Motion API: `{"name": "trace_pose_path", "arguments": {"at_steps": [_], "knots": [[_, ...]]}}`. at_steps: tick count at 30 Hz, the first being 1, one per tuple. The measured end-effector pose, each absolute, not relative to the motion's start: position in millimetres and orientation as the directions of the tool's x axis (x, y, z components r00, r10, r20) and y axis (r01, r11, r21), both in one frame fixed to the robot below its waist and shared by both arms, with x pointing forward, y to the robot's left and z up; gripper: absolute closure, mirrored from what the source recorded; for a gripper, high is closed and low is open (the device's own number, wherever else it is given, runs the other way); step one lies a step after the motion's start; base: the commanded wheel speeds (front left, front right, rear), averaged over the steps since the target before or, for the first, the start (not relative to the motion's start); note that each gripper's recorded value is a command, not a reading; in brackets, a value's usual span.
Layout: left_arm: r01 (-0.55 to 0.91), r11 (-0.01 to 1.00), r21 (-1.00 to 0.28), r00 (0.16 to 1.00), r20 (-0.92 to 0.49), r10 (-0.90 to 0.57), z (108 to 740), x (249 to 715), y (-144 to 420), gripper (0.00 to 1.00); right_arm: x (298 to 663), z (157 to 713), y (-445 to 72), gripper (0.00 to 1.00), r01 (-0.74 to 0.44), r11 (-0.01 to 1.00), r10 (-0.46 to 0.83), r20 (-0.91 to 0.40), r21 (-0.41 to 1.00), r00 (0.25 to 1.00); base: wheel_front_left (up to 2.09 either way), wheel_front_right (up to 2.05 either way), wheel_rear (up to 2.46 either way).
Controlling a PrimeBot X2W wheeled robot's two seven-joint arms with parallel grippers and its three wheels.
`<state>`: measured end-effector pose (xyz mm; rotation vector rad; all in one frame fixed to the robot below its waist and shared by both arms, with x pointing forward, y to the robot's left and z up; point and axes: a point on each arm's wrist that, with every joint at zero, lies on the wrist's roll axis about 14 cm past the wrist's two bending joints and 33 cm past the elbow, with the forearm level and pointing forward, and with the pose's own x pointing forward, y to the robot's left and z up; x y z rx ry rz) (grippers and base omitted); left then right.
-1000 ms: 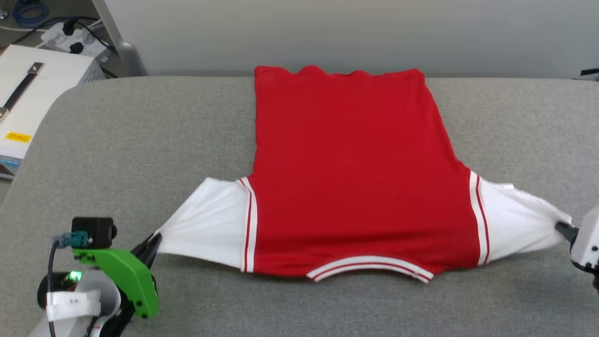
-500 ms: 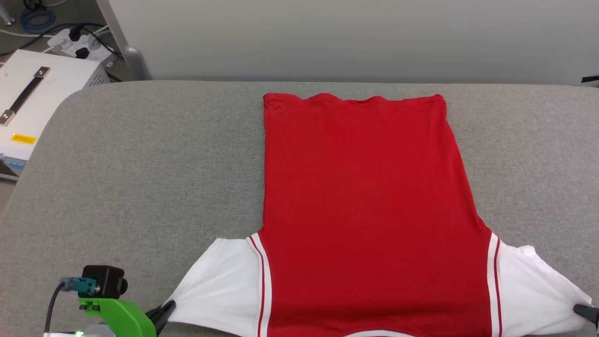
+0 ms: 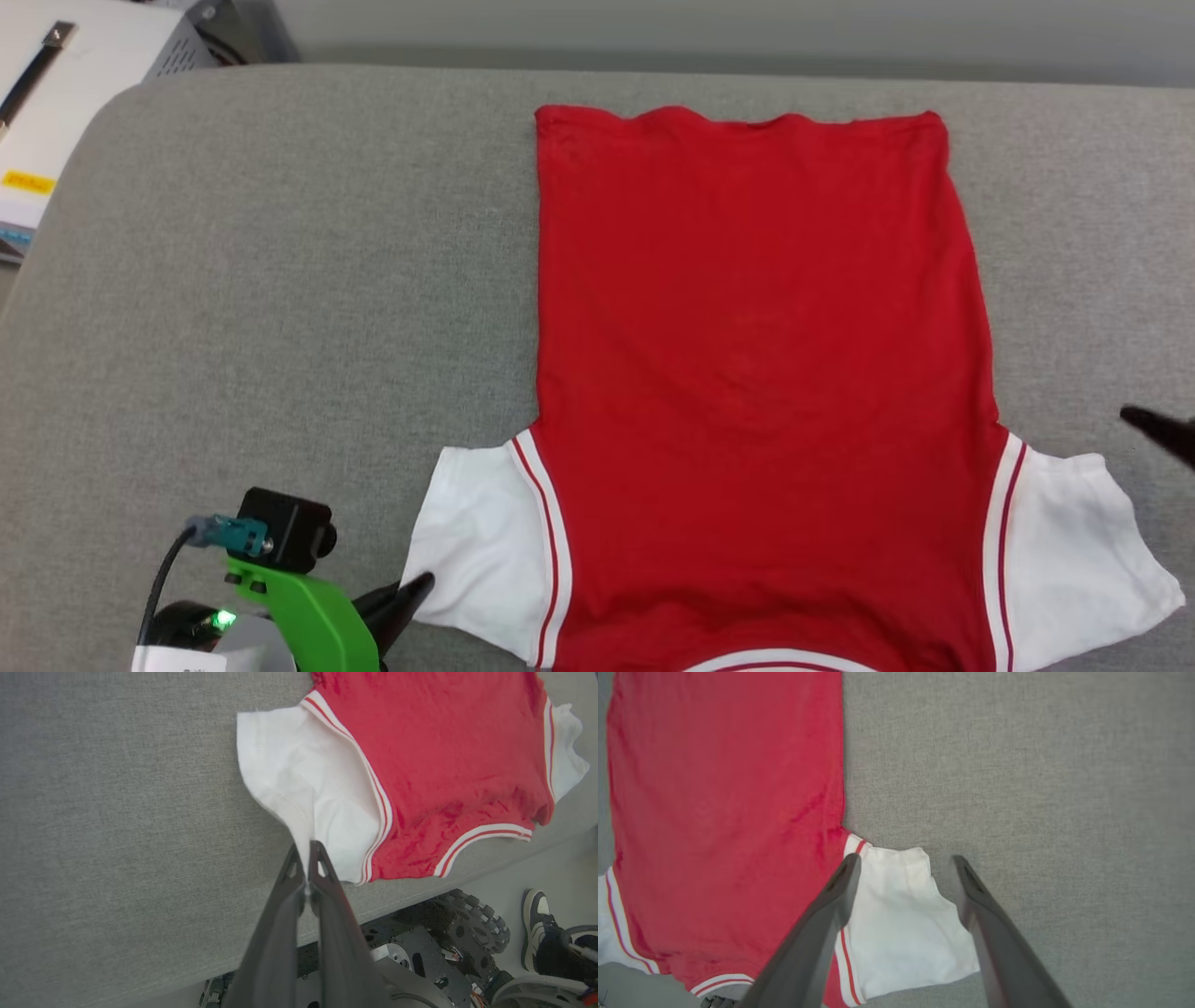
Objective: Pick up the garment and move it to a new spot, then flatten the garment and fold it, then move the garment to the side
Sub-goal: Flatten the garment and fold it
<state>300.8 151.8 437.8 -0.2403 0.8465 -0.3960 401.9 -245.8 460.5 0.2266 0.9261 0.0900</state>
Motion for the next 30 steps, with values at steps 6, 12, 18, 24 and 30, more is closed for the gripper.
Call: {"name": "trace_pose_path", "arguments": {"at_steps": [6, 12, 18, 24, 30], "knots": [[0.272, 0.892, -0.362, 0.551, -0.701, -0.453, 433.8, 309.2, 140.9, 1.00, 476.9, 479.9, -220.1, 0.00, -0.079, 0.976, 0.208, -0.756, 0.204, 0.621, 0.00, 0.00, 0.00], [0.262, 0.894, -0.364, 0.552, -0.703, -0.448, 425.0, 324.9, 138.1, 1.00, 546.0, 472.4, -207.4, 0.00, -0.107, 0.982, 0.188, -0.776, 0.155, 0.603, 0.00, 0.00, 0.00], [0.231, 0.889, -0.395, 0.526, -0.718, -0.456, 409.8, 325.7, 136.5, 1.00, 600.9, 446.2, -191.7, 0.00, -0.113, 0.987, 0.161, -0.806, 0.117, 0.569, 0.00, 0.00, 0.00], [0.168, 0.902, -0.398, 0.524, -0.739, -0.424, 397.6, 324.0, 144.0, 1.00, 635.2, 412.5, -169.0, 0.00, -0.119, 0.986, 0.164, -0.833, 0.119, 0.528, 0.00, 0.00, 0.00], [0.105, 0.923, -0.370, 0.501, -0.782, -0.371, 382.2, 316.2, 158.2, 1.00, 649.6, 374.9, -150.0, 0.00, -0.151, 0.984, 0.155, -0.869, 0.094, 0.471, 0.00, 0.00, 0.00]]}}
